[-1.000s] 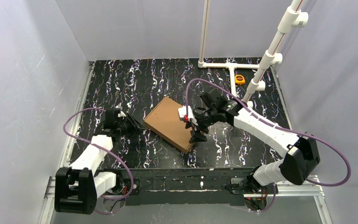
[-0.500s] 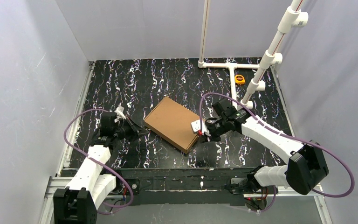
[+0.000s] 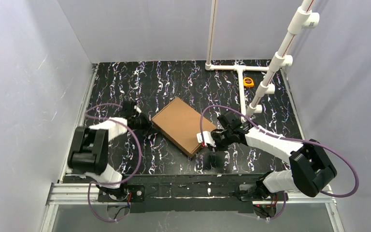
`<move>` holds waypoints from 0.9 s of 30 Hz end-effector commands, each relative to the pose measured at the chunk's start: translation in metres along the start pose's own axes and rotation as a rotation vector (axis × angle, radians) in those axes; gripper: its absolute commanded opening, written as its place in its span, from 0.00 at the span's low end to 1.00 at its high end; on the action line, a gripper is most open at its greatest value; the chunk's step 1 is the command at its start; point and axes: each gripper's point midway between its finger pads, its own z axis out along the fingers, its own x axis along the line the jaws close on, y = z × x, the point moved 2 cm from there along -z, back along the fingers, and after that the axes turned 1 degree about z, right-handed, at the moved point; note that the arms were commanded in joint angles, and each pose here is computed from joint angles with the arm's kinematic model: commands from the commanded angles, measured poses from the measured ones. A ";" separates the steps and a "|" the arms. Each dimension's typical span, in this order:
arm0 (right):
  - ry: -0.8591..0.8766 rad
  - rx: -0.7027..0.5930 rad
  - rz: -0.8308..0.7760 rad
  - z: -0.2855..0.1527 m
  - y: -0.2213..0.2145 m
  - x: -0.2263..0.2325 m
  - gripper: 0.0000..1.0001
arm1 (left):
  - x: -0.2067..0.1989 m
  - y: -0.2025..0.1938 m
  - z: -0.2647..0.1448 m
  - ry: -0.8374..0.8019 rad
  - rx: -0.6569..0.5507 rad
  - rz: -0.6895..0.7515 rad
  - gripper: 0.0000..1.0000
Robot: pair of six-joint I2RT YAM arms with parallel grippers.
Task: Fold the paper box
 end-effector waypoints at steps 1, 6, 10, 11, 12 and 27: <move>-0.093 -0.025 -0.026 0.001 0.009 -0.019 0.01 | -0.050 0.044 0.029 -0.074 -0.019 0.059 0.00; -0.122 -0.043 -0.027 0.005 0.013 -0.021 0.01 | -0.104 0.085 0.057 -0.177 0.002 0.070 0.00; -0.149 -0.038 -0.033 0.017 0.021 -0.025 0.02 | -0.135 0.100 0.052 -0.224 0.017 0.106 0.00; -0.157 -0.038 -0.036 0.022 0.024 -0.026 0.03 | -0.137 0.101 0.047 -0.213 0.009 0.128 0.00; -0.172 -0.032 -0.042 0.027 0.029 -0.028 0.04 | -0.135 0.102 0.039 -0.187 -0.002 0.152 0.00; 0.017 -0.068 -0.018 0.013 0.134 -0.066 0.26 | -0.089 0.040 -0.169 -0.415 -0.357 0.375 0.98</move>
